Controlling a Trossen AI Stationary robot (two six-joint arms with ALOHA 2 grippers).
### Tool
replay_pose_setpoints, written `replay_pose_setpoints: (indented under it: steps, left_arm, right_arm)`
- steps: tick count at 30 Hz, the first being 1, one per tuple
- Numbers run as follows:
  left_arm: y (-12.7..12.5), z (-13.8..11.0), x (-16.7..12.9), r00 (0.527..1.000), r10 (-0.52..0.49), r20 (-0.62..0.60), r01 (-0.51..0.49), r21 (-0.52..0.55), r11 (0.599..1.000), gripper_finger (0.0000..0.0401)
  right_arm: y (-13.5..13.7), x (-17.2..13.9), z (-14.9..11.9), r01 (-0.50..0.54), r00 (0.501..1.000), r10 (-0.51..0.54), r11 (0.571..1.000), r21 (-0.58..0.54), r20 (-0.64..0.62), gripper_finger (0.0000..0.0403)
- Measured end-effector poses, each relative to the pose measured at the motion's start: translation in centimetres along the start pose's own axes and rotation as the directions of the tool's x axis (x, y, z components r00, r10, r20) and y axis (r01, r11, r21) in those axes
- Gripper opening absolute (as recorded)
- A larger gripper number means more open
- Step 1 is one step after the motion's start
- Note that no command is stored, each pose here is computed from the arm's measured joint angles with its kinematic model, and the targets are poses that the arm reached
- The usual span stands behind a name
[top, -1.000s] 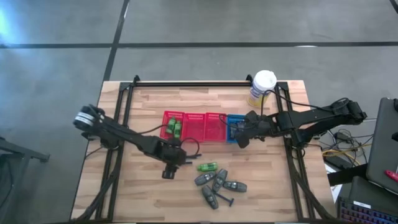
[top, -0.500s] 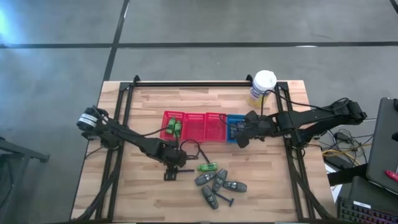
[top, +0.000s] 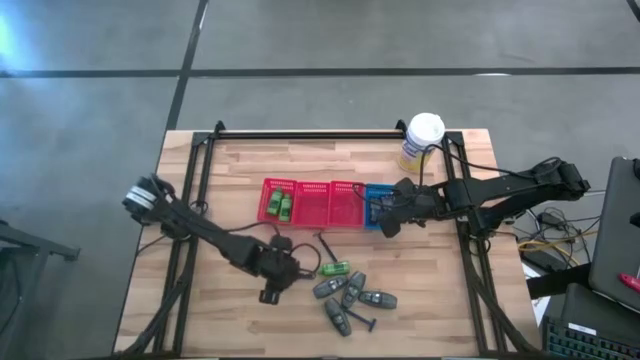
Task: Pick & Place Travel size toiletries
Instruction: Put the blue razor into the middle red bin
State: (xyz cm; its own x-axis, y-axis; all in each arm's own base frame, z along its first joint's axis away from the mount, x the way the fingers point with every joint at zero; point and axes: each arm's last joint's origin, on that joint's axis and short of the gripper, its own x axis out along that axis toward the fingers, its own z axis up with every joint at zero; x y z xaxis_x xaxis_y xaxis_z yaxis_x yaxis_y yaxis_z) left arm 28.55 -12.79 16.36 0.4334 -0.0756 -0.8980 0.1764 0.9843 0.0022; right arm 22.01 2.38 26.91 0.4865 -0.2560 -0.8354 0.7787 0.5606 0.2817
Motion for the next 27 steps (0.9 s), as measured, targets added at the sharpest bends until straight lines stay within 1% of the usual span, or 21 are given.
replay_pose_setpoints:
  steps: [2, 5, 7, 10, 14, 16, 17, 20, 22, 24, 25, 26, 27]
  left_arm:
    - [-0.1, -0.1, 0.5, 0.998, 0.062, 0.005, -0.062, -0.003, 0.998, 0.0200]
    - [0.0, 0.0, 1.3, 0.996, 0.085, 0.008, -0.085, -0.010, 0.996, 0.0180]
    - [0.0, 0.1, 1.8, 0.997, 0.071, 0.009, -0.071, -0.011, 0.997, 0.0161]
    - [-0.2, 0.2, 2.4, 1.000, 0.025, -0.001, -0.025, -0.009, 1.000, 0.0126]
    - [-0.4, 0.1, 2.7, 1.000, 0.015, -0.010, -0.015, -0.006, 1.000, 0.0064]
    - [-0.3, 0.3, 2.3, 1.000, 0.009, 0.000, -0.009, -0.002, 1.000, 0.0030]
    - [-0.2, 0.4, 2.1, 1.000, 0.006, 0.006, -0.006, 0.003, 1.000, 0.0021]
    - [0.8, 0.9, 0.9, 0.999, 0.027, 0.026, -0.026, -0.018, 0.999, 0.0020]
    - [2.1, 1.6, -0.6, 0.996, 0.052, 0.068, -0.047, -0.077, 0.996, 0.0022]
    - [3.9, 2.1, -2.1, 0.992, 0.081, 0.097, -0.062, -0.187, 0.980, 0.0021]
    - [4.8, 2.1, -2.7, 0.990, 0.094, 0.104, -0.064, -0.262, 0.963, 0.0020]
    - [5.8, 2.3, -3.5, 0.986, 0.105, 0.127, -0.052, -0.362, 0.931, 0.0020]
    - [6.9, 2.5, -4.3, 0.980, 0.117, 0.160, -0.027, -0.476, 0.879, 0.0020]
  right_arm:
    - [0.0, 0.0, 0.0, 0.000, 1.000, 0.000, 1.000, -0.001, 0.000, 0.0363]
    - [0.0, 0.0, 0.0, 0.000, 1.000, 0.000, 1.000, -0.005, 0.000, 0.0363]
    - [0.0, 0.0, 0.0, 0.000, 1.000, 0.000, 1.000, -0.005, 0.000, 0.0364]
    - [0.0, 0.0, 0.0, 0.003, 1.000, -0.003, 1.000, -0.004, -0.001, 0.0363]
    - [0.0, 0.0, 0.0, 0.003, 1.000, -0.003, 1.000, -0.001, -0.001, 0.0363]
    - [0.0, 0.0, 0.0, 0.003, 1.000, -0.003, 1.000, -0.002, -0.002, 0.0364]
    - [0.0, 0.0, 0.0, 0.003, 1.000, -0.003, 1.000, -0.002, -0.002, 0.0363]
    - [0.1, 0.0, -0.2, -0.003, 1.000, 0.003, 1.000, -0.010, -0.003, 0.0363]
    - [0.3, -0.3, -0.3, -0.011, 1.000, 0.011, 1.000, -0.018, 0.003, 0.0363]
    - [0.6, -0.7, -0.4, -0.025, 1.000, 0.025, 1.000, -0.016, 0.010, 0.0364]
    - [0.7, -0.9, -0.4, -0.030, 0.999, 0.030, 1.000, -0.009, 0.019, 0.0363]
    - [0.9, -1.1, -0.4, -0.031, 0.999, 0.031, 1.000, 0.000, 0.029, 0.0363]
    - [0.9, -1.3, -0.4, -0.028, 0.999, 0.027, 1.000, 0.010, 0.037, 0.0363]
